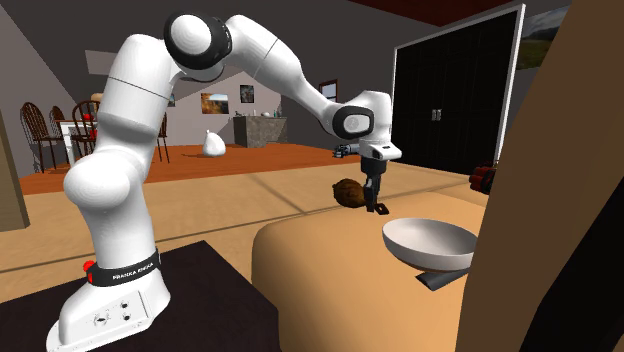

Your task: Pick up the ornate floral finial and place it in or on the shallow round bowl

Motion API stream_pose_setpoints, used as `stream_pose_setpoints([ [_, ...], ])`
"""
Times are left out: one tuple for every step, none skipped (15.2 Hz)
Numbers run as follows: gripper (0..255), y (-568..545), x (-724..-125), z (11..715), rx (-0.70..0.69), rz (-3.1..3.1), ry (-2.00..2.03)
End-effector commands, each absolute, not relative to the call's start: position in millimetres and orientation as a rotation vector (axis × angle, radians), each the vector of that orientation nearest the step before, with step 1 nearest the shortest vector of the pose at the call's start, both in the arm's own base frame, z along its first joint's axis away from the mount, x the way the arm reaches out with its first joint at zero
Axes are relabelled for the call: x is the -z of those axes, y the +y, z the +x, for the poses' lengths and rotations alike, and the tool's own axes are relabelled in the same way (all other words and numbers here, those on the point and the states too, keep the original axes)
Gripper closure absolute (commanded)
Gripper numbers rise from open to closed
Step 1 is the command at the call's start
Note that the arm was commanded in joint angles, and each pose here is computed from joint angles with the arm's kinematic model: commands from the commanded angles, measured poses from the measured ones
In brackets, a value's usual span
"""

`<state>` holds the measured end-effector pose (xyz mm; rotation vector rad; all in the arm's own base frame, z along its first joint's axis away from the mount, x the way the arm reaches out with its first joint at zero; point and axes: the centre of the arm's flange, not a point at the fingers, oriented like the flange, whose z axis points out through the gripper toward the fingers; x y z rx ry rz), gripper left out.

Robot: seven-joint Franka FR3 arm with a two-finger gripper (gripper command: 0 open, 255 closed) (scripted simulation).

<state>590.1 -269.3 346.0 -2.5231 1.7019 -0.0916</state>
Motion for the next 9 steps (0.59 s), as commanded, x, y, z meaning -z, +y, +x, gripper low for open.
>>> stream_pose_setpoints([
  [255, -269, -351, 590, 0.091, -2.523, 1.702],
  [255, -269, -356, 590, 0.091, -2.523, 1.702],
  [255, -269, -362, 590, 0.091, -2.523, 1.702],
  [255, -269, -367, 590, 0.091, -2.523, 1.702],
  [255, -269, -372, 590, 0.091, -2.523, 1.702],
  [255, -269, -378, 590, 0.091, -2.523, 1.702],
  [255, -269, -383, 590, 0.091, -2.523, 1.702],
  [255, -269, -388, 590, 0.091, -2.523, 1.702],
  [255, -269, -393, 590, 0.091, -2.523, 1.702],
])
